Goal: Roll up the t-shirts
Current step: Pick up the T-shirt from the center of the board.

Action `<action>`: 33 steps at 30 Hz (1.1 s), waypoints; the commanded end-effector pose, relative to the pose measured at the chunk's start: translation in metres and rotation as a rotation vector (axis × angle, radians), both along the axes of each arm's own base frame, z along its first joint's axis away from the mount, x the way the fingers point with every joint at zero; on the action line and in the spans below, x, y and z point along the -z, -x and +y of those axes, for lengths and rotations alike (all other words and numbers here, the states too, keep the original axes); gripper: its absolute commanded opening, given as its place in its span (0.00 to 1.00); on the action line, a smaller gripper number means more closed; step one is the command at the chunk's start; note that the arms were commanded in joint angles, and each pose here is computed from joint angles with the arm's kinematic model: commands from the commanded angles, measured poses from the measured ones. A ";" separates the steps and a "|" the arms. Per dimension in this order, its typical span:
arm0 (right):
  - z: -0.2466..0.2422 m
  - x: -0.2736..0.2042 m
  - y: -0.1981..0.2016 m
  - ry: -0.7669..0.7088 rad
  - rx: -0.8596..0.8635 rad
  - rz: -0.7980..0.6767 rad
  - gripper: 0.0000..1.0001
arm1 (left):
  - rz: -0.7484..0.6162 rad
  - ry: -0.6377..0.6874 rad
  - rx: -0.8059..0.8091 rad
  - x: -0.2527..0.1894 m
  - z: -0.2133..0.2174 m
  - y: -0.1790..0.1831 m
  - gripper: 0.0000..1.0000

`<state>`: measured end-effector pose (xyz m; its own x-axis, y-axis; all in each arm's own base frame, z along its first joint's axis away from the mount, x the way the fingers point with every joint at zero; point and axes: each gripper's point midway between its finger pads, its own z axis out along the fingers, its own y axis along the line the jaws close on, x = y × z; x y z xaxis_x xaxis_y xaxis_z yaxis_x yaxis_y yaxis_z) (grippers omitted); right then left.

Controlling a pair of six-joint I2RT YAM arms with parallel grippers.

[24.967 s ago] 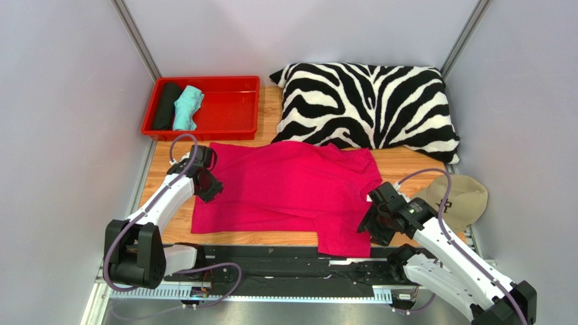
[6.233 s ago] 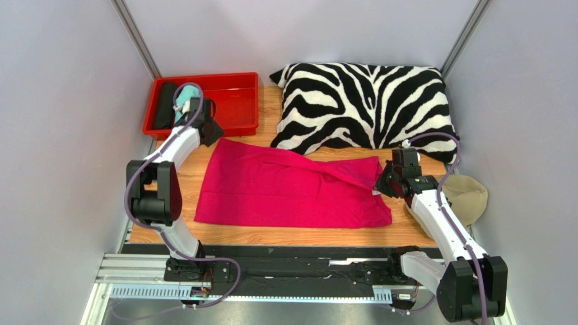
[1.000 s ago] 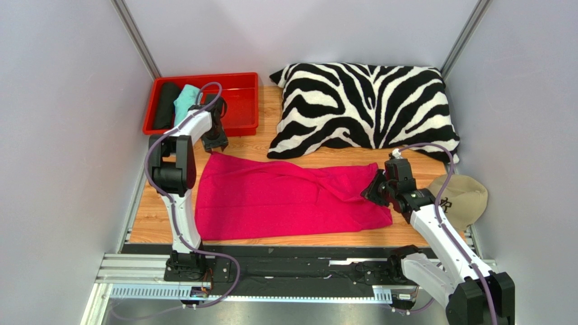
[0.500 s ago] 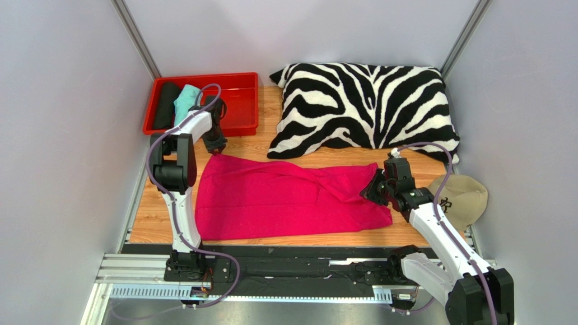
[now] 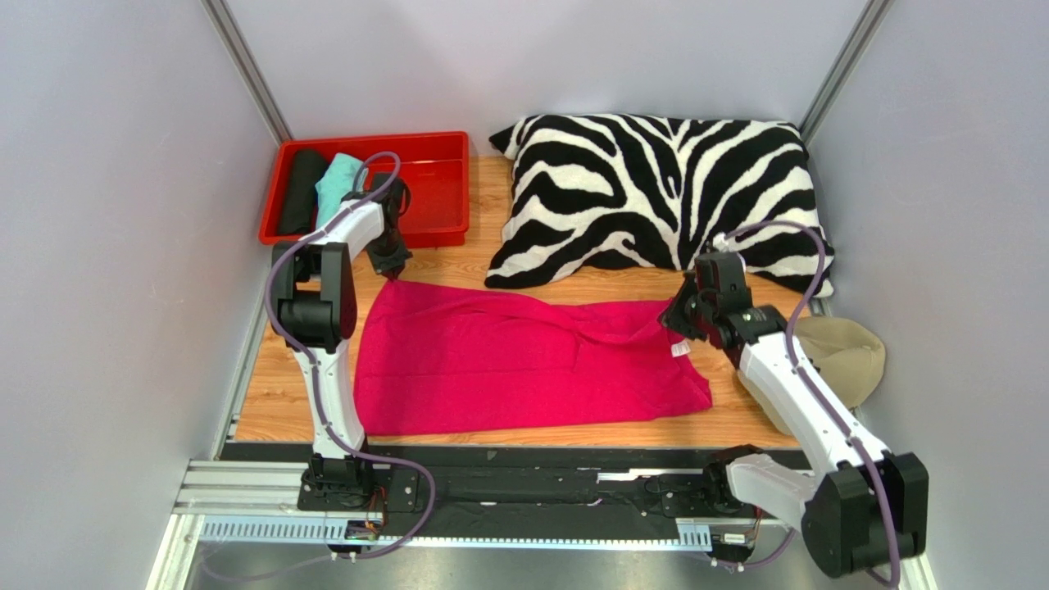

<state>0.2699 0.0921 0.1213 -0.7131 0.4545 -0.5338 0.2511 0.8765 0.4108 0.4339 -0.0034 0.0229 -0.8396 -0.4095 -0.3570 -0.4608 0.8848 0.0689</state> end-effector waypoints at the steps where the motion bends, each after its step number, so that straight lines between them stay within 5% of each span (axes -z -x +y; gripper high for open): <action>1: -0.023 -0.045 -0.056 0.098 0.095 -0.121 0.00 | -0.154 0.013 -0.027 -0.049 0.002 -0.019 0.00; 14: -0.048 -0.082 -0.142 0.173 0.168 -0.176 0.00 | -0.271 0.050 -0.054 -0.080 0.004 -0.032 0.00; 33: -0.057 -0.090 -0.131 0.181 0.173 -0.182 0.00 | -0.329 0.125 -0.123 -0.090 0.022 -0.019 0.00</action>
